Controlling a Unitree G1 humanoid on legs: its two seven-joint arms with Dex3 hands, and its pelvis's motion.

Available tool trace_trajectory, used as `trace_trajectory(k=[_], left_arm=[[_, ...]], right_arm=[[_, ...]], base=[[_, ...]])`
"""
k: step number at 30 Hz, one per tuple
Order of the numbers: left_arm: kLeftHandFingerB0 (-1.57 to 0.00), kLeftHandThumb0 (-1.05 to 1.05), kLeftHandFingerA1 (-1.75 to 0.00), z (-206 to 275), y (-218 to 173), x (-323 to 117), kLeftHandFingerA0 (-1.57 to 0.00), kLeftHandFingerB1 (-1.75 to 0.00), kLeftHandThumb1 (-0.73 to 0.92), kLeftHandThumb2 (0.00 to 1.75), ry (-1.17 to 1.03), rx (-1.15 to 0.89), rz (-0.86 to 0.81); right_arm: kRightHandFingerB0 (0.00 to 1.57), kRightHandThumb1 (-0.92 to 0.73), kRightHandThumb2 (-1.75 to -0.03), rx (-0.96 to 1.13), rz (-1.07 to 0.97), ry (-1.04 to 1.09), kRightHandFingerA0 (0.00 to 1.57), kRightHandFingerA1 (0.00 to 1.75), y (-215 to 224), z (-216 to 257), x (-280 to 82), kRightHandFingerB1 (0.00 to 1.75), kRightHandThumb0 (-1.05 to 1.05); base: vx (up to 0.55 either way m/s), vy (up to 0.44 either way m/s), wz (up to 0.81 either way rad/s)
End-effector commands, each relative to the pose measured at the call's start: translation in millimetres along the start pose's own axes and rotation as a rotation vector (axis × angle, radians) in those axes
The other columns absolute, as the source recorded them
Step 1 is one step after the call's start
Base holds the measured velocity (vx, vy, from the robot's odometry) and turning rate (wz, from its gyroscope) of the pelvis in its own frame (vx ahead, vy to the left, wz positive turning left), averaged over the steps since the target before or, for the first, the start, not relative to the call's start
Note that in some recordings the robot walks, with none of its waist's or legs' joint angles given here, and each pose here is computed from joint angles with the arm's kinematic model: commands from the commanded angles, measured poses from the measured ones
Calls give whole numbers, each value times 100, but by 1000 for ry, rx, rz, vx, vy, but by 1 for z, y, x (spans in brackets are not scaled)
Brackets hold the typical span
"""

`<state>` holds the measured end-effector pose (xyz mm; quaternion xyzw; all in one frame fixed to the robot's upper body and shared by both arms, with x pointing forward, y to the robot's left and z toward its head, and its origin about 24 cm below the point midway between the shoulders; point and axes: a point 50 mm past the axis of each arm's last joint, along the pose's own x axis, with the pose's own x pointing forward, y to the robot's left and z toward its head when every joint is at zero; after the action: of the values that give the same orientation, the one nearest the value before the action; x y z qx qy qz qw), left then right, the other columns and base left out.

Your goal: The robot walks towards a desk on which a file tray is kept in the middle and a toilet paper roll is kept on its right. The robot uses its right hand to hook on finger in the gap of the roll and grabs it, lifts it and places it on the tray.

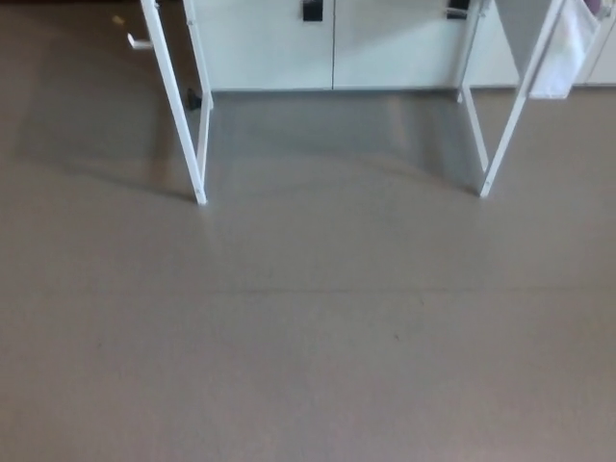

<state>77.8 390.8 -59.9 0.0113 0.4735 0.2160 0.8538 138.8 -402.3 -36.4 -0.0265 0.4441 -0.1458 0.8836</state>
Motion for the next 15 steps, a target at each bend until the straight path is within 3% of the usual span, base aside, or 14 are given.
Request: trace_trajectory(k=[1,3,7,8,9,10,11,12,13,15], left_arm=[[0,-92,-10,-4,6,-1,0,-5,92,121,41,8,38],[0,-93,-7,-7,9,-1,0,-2,92,119,18,11,29],[0,-96,-6,-8,10,1,0,-1,92,117,-21,-25,28],[0,-85,-1,-10,11,3,0,0,81,104,-7,-27,45],[0,-85,-1,-10,11,4,0,0,81,104,-5,-20,52],[0,-100,-4,-10,11,4,0,0,92,115,-9,-45,52],[0,-100,-5,-10,11,4,0,0,92,115,-10,-52,54],[0,-99,-5,-11,12,4,0,0,92,116,-9,-50,52],[0,-99,-5,-12,13,4,0,0,92,116,-9,-48,48],[0,-101,-4,-11,13,5,0,0,92,115,-7,-60,51]], right_arm=[[0,-53,-78,6,-35,41,4,45,-2,2,1,9,-50],[0,-53,-80,-86,-39,31,2,44,-2,0,-1,10,-54],[0,-48,-78,-47,-60,9,6,46,-1,-4,-1,15,-51],[0,-47,-75,109,-27,-35,0,30,-5,-15,-2,14,-46],[0,-47,-75,236,31,-29,0,30,-7,-18,-3,14,-46],[0,-53,-76,-9,-22,-11,11,48,-5,-10,-2,8,-57],[2,-58,-60,-25,-60,-1,8,41,-1,-5,1,16,-47],[0,-51,-78,-15,-57,12,6,47,0,-5,2,9,-53],[0,-51,-78,-54,-41,25,6,47,0,-5,1,9,-53],[3,-50,-75,77,-48,11,5,47,0,-6,1,12,-44]], base=[[141,57,2],[152,-3,9],[189,-114,12],[173,-173,12],[193,-202,18],[43,-188,19],[177,-246,19],[232,-583,-91],[192,-302,31],[202,-252,11]])
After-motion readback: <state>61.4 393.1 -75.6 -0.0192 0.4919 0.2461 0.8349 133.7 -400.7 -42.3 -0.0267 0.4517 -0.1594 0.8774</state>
